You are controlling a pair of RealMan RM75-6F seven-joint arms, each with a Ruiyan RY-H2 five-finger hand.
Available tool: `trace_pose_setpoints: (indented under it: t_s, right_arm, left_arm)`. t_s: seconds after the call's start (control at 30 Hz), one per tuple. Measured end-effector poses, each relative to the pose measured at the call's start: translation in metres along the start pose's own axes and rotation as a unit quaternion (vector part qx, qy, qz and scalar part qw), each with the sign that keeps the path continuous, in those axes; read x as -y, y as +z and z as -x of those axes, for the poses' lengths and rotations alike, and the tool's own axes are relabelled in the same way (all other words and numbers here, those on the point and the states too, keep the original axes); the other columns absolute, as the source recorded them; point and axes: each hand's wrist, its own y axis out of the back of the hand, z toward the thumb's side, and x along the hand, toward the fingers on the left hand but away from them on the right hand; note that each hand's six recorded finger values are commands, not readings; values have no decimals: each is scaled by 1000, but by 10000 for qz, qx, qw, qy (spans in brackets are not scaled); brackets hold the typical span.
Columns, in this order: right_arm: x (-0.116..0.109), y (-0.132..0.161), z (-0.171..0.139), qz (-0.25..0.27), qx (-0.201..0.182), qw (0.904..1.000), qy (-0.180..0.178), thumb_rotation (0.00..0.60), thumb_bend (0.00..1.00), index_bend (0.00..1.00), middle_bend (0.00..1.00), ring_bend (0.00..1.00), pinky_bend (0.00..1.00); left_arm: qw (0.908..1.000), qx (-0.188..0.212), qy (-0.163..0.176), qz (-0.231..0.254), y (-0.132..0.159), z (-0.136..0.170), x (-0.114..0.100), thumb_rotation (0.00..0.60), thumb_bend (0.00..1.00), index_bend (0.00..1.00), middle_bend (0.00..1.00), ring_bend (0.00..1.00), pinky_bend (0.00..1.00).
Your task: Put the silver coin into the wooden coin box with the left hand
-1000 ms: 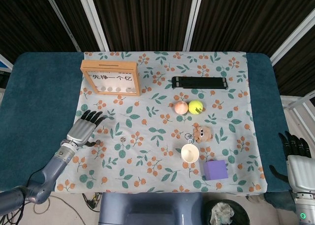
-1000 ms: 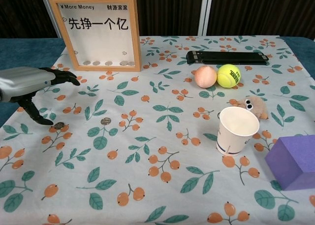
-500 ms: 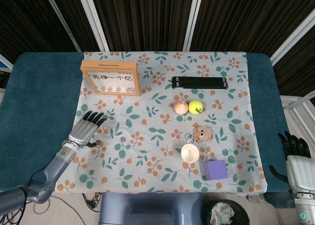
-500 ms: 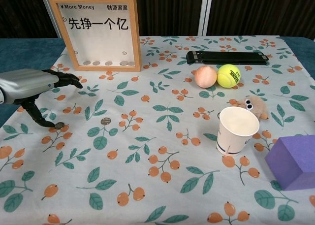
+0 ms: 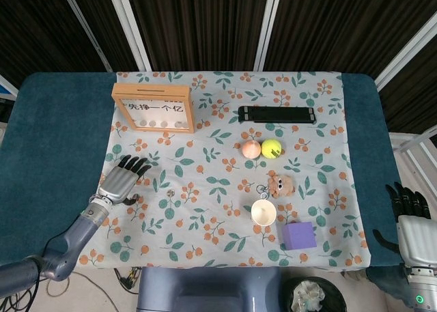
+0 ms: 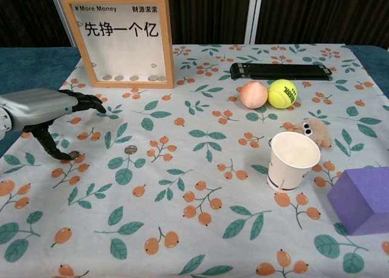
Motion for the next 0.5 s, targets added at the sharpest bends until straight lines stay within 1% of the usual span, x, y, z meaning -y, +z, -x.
trace_pose_setpoints:
  t_s: [0.5]
  right_arm:
    - [-1,0,1,15,-1,10000,-6,600,261,21,1,0,0]
  left_arm:
    - [9999,42,-66,-139,5,-2,5,600,128,171,0,0,0]
